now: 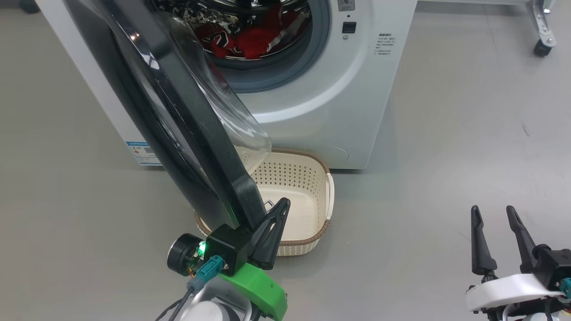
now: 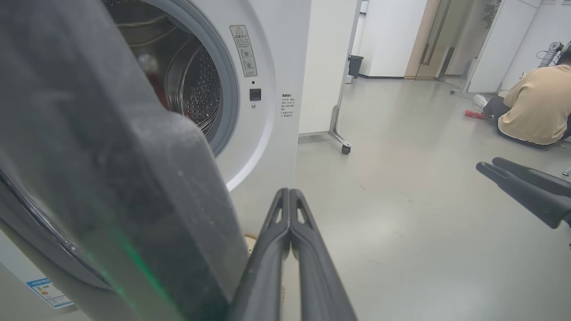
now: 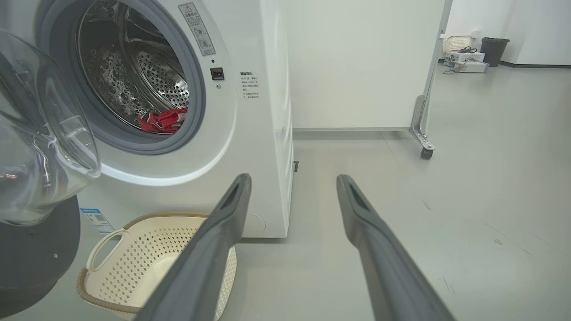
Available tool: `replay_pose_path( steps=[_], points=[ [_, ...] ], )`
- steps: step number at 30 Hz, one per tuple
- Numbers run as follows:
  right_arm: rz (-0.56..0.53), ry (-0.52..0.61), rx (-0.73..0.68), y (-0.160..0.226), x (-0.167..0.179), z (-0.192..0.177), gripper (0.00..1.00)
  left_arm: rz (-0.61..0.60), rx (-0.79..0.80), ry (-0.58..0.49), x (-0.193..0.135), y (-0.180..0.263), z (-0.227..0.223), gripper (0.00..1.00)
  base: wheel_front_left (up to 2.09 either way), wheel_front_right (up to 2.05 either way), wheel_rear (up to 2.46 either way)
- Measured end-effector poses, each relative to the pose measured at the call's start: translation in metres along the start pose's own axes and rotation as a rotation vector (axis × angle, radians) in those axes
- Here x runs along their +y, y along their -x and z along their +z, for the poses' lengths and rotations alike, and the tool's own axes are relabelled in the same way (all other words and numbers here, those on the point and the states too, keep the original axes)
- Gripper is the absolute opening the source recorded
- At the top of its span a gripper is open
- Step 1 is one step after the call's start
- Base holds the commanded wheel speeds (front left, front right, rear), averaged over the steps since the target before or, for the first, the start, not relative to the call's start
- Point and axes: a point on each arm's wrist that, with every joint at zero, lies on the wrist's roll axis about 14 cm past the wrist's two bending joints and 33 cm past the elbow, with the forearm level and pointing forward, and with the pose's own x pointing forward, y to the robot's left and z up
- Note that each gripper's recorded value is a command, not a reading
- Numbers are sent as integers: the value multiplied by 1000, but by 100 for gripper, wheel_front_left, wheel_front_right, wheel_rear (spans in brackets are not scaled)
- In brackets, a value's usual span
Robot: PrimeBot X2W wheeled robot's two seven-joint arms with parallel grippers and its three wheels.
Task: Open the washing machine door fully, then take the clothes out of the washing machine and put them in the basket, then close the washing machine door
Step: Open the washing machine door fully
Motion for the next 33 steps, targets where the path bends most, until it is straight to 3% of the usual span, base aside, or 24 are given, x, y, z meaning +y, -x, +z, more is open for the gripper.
replay_pose_path(
  steps=[33],
  points=[
    [200, 20, 17, -32, 61, -8, 100, 226, -105, -32, 49, 57, 21, 0, 0, 0, 0]
  ],
)
